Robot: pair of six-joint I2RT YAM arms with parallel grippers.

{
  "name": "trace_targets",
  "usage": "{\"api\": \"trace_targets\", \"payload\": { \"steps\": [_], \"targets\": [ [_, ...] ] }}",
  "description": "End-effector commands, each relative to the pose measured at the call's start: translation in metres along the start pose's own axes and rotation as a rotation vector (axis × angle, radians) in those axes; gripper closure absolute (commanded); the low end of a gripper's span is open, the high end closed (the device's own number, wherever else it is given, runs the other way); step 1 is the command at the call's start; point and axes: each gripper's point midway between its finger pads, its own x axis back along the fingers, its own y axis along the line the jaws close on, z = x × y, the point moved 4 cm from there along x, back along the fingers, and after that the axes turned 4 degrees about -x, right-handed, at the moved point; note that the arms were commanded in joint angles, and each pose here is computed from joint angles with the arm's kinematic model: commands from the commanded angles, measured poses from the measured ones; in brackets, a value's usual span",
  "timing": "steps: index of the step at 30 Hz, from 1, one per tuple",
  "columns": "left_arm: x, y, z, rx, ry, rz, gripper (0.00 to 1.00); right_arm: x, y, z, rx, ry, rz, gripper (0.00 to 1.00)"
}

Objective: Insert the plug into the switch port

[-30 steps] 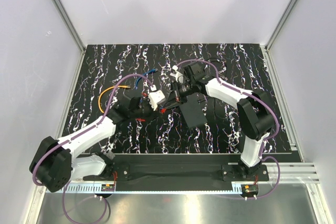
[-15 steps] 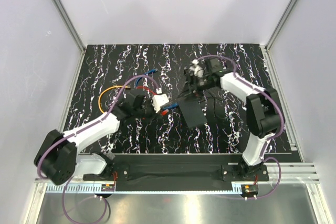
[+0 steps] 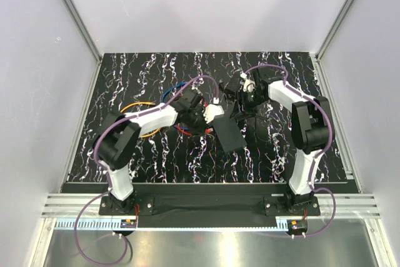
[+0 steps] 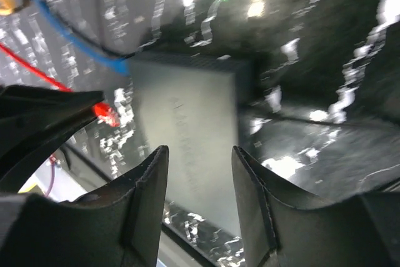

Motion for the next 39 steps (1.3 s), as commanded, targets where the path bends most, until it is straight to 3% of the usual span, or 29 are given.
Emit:
{"api": "trace_targets", "payload": {
  "steps": [1, 14, 39],
  "targets": [
    [-0.006, 0.009, -0.012, -0.032, 0.043, 0.009, 1.00, 0.000, -0.014, -0.017, 0.038, -0.020, 0.073, 0.49],
    [-0.025, 0.018, -0.005, -0.020, 0.175, 0.020, 1.00, -0.013, -0.019, -0.026, 0.009, -0.011, 0.051, 0.53],
    [-0.033, 0.023, -0.026, 0.000, 0.170, -0.108, 1.00, -0.023, -0.017, -0.010, -0.087, 0.057, -0.013, 0.59]
  ]
}}
